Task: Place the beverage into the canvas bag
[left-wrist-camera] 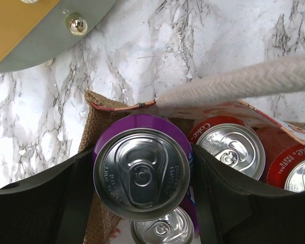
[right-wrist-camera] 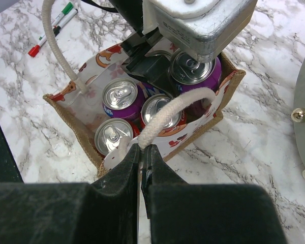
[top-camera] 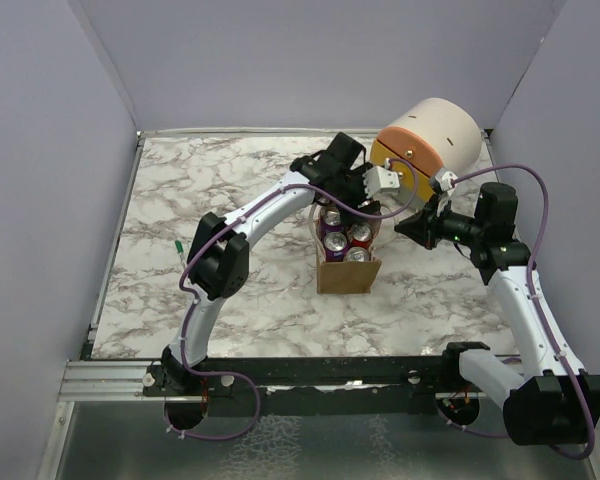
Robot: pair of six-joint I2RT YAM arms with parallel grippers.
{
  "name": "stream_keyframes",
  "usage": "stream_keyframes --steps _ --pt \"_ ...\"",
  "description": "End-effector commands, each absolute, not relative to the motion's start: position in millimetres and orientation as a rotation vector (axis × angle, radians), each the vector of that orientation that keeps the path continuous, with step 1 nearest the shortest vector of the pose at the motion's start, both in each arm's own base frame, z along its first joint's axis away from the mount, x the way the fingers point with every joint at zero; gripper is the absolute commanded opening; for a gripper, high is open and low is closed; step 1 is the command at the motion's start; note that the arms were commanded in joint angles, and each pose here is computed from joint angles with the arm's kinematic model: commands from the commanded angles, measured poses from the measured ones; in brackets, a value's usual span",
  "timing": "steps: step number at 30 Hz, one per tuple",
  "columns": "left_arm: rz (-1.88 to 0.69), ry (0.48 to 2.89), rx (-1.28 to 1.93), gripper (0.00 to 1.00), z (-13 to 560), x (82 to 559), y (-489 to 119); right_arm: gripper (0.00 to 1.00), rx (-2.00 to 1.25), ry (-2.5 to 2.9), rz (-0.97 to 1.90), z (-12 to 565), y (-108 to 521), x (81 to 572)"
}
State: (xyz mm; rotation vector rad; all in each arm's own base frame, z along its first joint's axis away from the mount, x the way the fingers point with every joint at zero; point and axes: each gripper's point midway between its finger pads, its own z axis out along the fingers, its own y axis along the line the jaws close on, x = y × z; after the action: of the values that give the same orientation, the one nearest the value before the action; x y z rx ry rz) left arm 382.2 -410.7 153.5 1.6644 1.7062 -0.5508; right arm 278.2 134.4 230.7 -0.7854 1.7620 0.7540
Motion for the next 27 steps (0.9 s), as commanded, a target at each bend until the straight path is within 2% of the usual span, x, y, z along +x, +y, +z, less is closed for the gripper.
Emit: stream_keyframes --steps 1,12,27 --pt "-0.478 1.704 1.585 0.45 162 397 -412 0.01 -0.778 1.746 0.751 233 133 277" --pt "-0.438 1.734 1.543 0.54 167 399 -405 0.01 -0.778 1.744 0.761 234 134 277" --pt "-0.463 1.723 1.513 0.76 183 394 -404 0.01 -0.780 1.728 0.750 237 133 275"
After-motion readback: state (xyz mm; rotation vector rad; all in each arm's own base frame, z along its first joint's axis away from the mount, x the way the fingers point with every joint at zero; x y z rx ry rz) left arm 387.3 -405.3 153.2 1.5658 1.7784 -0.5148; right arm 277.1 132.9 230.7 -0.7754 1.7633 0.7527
